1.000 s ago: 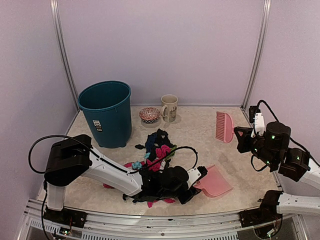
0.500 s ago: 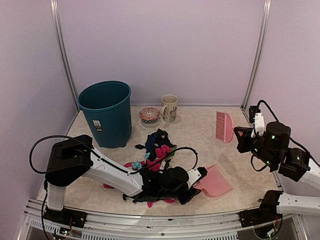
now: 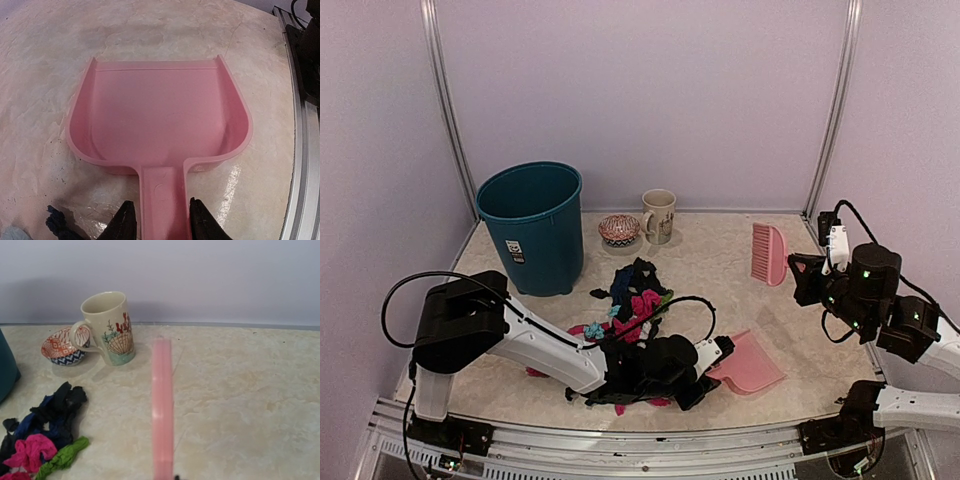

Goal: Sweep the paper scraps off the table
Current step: Pick up the dustpan from the center of the board.

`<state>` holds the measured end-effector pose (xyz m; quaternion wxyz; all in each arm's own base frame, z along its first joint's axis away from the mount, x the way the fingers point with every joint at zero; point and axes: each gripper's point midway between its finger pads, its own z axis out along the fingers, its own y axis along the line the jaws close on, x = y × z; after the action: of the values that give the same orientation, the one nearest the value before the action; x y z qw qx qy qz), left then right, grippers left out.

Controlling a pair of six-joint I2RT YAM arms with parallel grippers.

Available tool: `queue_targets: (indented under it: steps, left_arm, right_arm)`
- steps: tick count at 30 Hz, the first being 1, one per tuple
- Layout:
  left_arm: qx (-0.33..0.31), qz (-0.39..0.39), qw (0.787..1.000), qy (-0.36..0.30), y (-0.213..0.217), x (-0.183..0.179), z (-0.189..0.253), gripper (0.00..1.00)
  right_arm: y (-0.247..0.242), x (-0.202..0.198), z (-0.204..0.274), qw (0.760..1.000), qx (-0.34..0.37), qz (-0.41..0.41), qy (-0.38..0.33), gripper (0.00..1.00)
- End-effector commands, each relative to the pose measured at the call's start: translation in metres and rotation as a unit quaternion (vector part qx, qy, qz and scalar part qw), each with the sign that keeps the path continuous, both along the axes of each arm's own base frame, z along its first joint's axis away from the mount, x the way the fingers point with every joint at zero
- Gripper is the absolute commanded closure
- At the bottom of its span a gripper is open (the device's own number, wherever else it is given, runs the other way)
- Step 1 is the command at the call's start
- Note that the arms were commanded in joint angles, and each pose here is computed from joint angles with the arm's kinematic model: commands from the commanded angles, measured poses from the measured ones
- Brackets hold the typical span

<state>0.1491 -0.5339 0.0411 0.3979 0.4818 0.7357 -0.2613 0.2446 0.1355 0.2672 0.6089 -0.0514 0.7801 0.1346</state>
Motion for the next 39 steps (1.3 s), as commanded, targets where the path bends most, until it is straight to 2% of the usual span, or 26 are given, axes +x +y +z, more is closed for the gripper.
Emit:
queue_targets:
  steps: [1,13,23,28,39]
  left_arm:
    - [-0.014,-0.004,1.0,-0.001,-0.007,0.004,0.008,0.66]
    - [-0.013,-0.006,1.0,-0.004,-0.006,0.004,0.012,1.0]
    - [-0.01,0.021,1.0,-0.018,0.002,0.012,0.038,1.0]
    - [-0.018,0.037,0.999,-0.024,0.013,0.015,0.065,1.0]
    - [0.002,0.103,0.994,-0.038,0.065,0.024,0.106,1.0]
  right_arm:
    - [-0.002,0.003,0.004,1.0,0.005,-0.007,-0.009,1.0]
    - [-0.002,0.003,0.006,1.0,0.004,-0.007,-0.01,1.0]
    - [-0.011,0.002,0.013,1.0,-0.003,-0.021,-0.015,1.0]
    - [-0.013,0.002,0.021,0.999,-0.008,-0.025,-0.021,1.0]
    - [0.0,0.009,0.035,0.999,-0.03,-0.007,-0.031,1.0]
